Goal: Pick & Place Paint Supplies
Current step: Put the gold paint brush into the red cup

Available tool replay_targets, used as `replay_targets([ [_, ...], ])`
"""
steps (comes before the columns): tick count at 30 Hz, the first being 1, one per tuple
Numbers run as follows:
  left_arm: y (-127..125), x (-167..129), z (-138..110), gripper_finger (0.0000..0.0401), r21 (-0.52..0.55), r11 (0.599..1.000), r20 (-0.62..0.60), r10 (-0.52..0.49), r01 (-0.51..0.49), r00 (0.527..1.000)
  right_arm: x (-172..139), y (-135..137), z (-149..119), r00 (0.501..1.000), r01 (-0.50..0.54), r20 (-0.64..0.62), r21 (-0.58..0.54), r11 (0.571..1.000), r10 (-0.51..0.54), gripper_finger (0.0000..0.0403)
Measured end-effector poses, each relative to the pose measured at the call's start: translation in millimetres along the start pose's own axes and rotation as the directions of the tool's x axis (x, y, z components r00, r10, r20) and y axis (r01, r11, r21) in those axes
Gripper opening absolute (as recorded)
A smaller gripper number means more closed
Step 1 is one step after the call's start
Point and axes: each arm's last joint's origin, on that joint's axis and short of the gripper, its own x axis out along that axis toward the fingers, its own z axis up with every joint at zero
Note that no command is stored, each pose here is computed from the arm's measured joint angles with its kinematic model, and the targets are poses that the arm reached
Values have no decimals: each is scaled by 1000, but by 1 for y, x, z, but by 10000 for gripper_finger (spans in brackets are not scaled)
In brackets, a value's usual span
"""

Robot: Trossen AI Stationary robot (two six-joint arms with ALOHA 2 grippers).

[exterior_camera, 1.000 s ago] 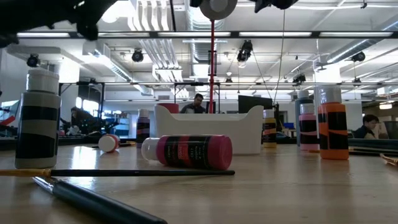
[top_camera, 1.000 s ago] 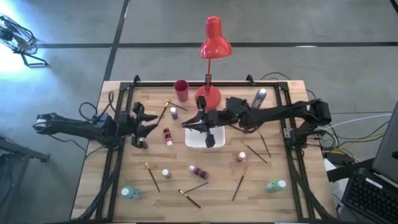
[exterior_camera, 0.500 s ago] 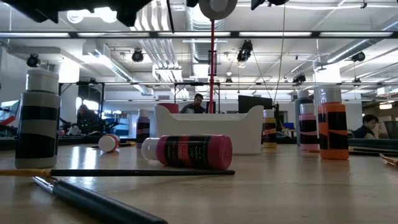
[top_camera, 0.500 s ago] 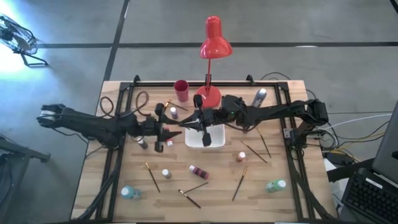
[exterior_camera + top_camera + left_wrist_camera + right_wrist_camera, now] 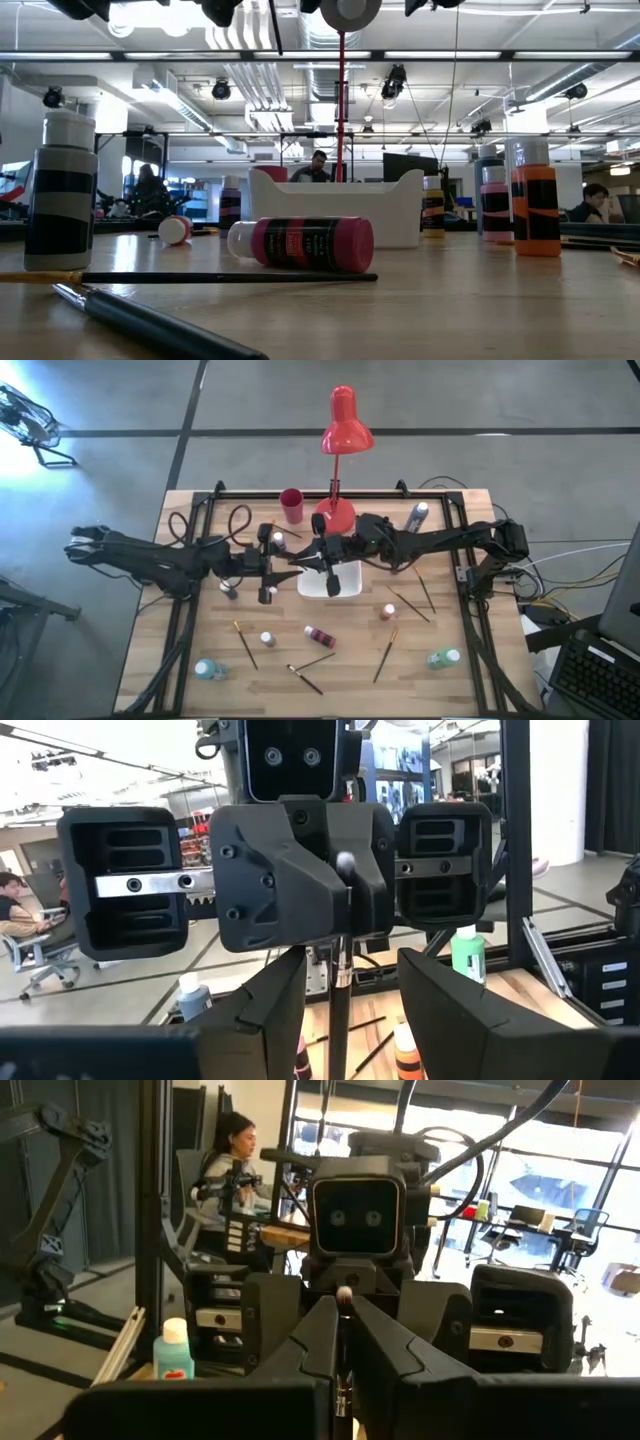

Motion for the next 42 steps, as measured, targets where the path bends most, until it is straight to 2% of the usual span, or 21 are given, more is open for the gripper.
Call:
replay_targets([
  [5, 2, -3, 2, 159, -1, 1000, 2, 9, -9, 1000, 0, 0, 0, 1000, 1, 2, -4, 1000, -1, 13],
  [9, 2, -3, 2, 136, -1, 1000, -3, 22, -22, 1000, 0, 0, 0, 1000, 1, 1, -4, 1000, -1, 13],
  [19, 5, -3, 2, 20, 1, 998, -6, 63, -63, 998, 0, -1, 0, 1000, 9, -1, -4, 1000, -9, 13],
  [26, 5, -2, 1, 19, -12, 998, -28, 62, -62, 998, -3, -1, 2, 999, 14, -31, 40, 999, -13, 22],
  [33, 7, -6, 4, 19, -18, 996, -39, 86, -86, 996, -34, 1, 26, 984, 17, -179, 61, 998, -6, 99],
  [37, 13, -7, 2, 19, 27, 981, -80, 194, -193, 978, -61, 6, 40, 954, 40, -299, 79, 996, -14, 135],
  [42, 35, -9, -5, 19, 76, 948, -123, 317, -309, 941, -94, 12, 46, 908, 167, -402, 97, 981, -114, 151],
])
